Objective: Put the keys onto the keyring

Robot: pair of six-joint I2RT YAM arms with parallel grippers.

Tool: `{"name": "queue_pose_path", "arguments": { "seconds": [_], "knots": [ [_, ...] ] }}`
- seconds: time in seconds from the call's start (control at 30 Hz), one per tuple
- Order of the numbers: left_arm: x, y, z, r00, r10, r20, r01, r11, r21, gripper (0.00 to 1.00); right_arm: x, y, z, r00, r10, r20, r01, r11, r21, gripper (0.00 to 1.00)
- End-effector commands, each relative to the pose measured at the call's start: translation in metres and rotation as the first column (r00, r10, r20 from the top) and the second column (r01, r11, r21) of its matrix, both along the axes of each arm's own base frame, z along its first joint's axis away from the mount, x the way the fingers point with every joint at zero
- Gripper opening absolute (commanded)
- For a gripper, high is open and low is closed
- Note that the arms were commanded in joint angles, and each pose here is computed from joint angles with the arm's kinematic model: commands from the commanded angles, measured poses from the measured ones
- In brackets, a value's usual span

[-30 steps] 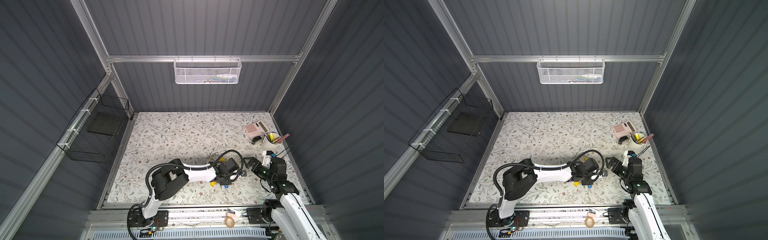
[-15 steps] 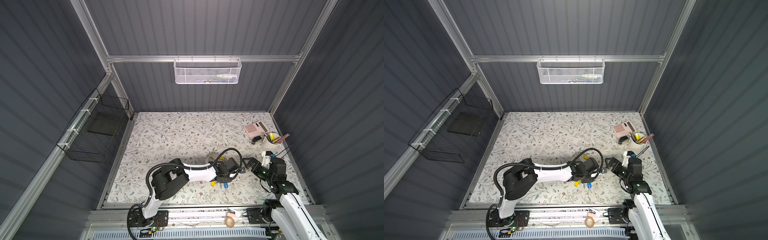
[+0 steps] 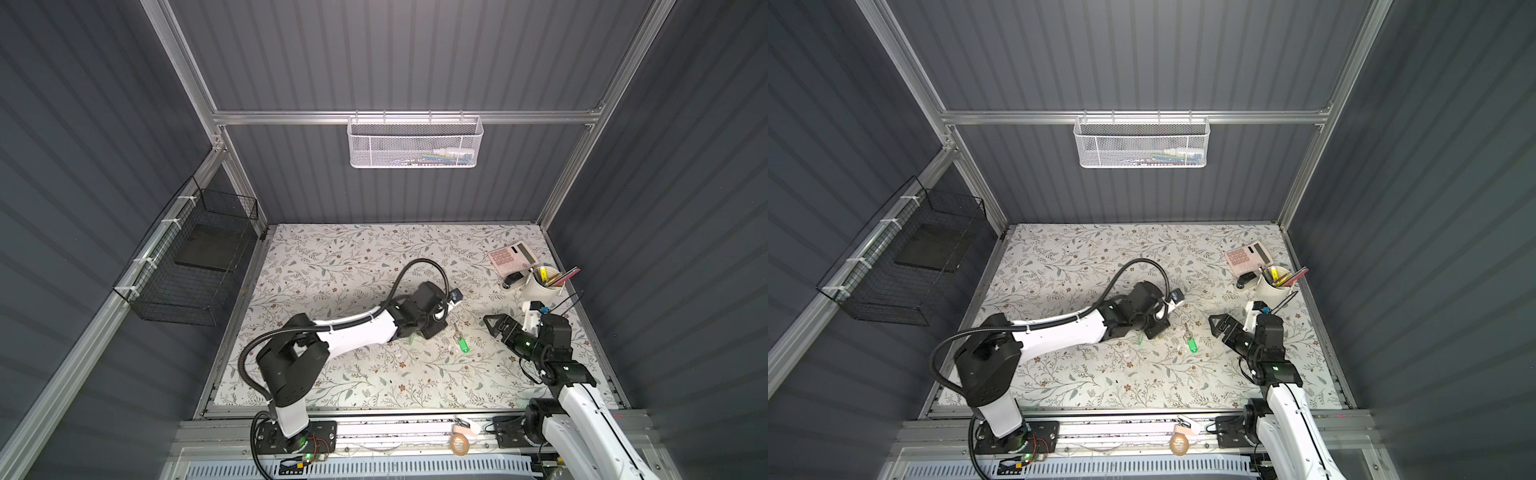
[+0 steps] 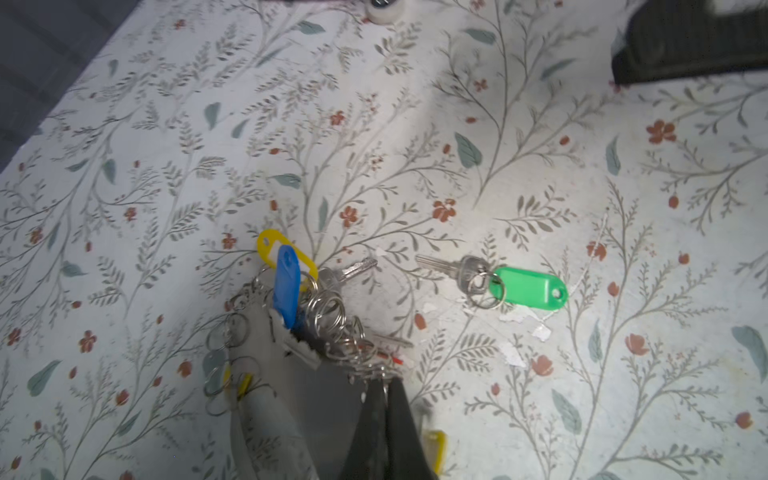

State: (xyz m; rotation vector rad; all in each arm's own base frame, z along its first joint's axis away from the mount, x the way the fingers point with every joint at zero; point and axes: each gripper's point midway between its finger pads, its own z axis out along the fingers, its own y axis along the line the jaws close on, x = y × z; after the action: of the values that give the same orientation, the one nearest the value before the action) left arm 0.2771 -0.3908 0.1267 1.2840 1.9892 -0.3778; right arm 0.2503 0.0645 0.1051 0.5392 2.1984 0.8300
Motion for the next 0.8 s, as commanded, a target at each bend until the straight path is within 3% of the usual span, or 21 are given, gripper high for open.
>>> {"name": "queue_pose_path", "arguments": {
  "seconds": [0.0, 0.27, 0.57, 0.7, 0.77],
  "knots": [
    [0.0, 0.012, 0.013, 0.996, 0.01, -0.092, -0.02, 0.994, -0.108, 0.0, 0.008, 0.006, 0.02, 0.997, 0.032, 0.074, -0.034, 0.999, 0.023, 0.99],
    [0.025, 0.055, 0.048, 0.981, 0.08, -0.178, -0.126, 0.955, -0.27, 0.0, 0.023, 0.028, 0.057, 0.961, 0.138, 0.239, -0.15, 0.988, 0.034, 0.95],
    [0.045, 0.096, 0.062, 0.926, 0.152, -0.346, -0.286, 0.878, -0.382, 0.0, 0.04, 0.104, 0.081, 0.846, 0.376, 0.378, -0.385, 0.921, -0.056, 0.93],
    [0.047, 0.108, 0.094, 0.917, 0.067, -0.393, -0.284, 0.801, -0.527, 0.0, 0.057, 0.133, 0.076, 0.814, 0.446, 0.372, -0.455, 0.888, -0.07, 0.91],
    [0.04, 0.108, 0.097, 0.921, 0.035, -0.388, -0.26, 0.797, -0.545, 0.0, 0.063, 0.149, 0.077, 0.79, 0.481, 0.381, -0.491, 0.868, -0.077, 0.9]
  ]
}}
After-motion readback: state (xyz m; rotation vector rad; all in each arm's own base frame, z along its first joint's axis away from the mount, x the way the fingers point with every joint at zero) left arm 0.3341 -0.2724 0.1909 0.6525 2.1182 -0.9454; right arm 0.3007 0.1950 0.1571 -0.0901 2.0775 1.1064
